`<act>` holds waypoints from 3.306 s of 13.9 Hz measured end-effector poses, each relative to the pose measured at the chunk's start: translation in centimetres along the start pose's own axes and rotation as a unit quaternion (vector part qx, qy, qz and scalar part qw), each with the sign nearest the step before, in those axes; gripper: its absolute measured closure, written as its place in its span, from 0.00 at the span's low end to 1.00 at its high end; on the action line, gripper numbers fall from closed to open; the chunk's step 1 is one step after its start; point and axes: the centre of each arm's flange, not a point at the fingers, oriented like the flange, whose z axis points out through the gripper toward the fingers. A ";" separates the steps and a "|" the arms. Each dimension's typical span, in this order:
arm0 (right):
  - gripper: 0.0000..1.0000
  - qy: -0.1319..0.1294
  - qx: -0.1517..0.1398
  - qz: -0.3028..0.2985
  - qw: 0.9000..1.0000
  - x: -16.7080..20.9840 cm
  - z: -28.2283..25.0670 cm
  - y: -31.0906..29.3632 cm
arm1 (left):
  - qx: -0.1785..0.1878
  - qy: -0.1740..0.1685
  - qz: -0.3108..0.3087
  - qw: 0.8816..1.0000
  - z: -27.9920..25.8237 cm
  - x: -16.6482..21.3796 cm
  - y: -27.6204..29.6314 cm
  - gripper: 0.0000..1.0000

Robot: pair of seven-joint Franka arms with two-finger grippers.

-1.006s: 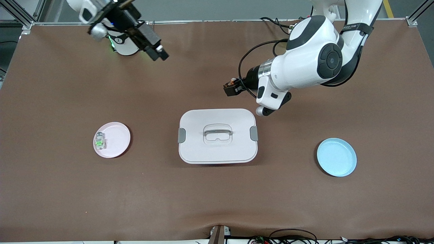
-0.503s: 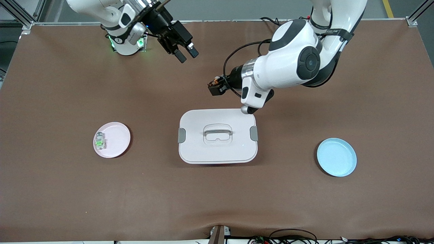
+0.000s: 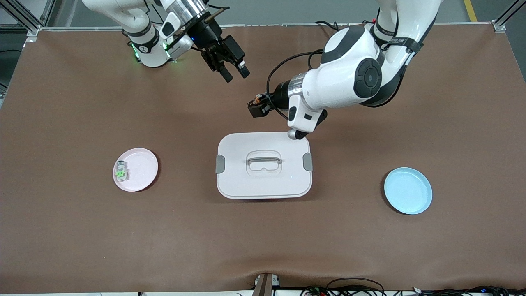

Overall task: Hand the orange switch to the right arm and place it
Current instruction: 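Close the right gripper on the orange switch beside the left gripper, then open the left gripper and draw it back from the switch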

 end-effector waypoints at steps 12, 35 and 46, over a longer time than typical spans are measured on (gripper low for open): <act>0.00 -0.009 -0.009 -0.002 1.000 -0.4 2.4 0.9 | -0.006 -0.001 0.008 1.000 1.7 -1.0 0.6 0.28; 0.49 -0.011 -0.030 -0.022 0.999 2.3 6.4 1.7 | -0.010 -0.003 0.020 1.000 3.3 -2.5 1.1 0.28; 0.67 -0.012 -0.030 -0.011 0.999 2.4 6.5 1.6 | -0.013 -0.002 0.021 1.000 3.3 -2.6 1.2 0.14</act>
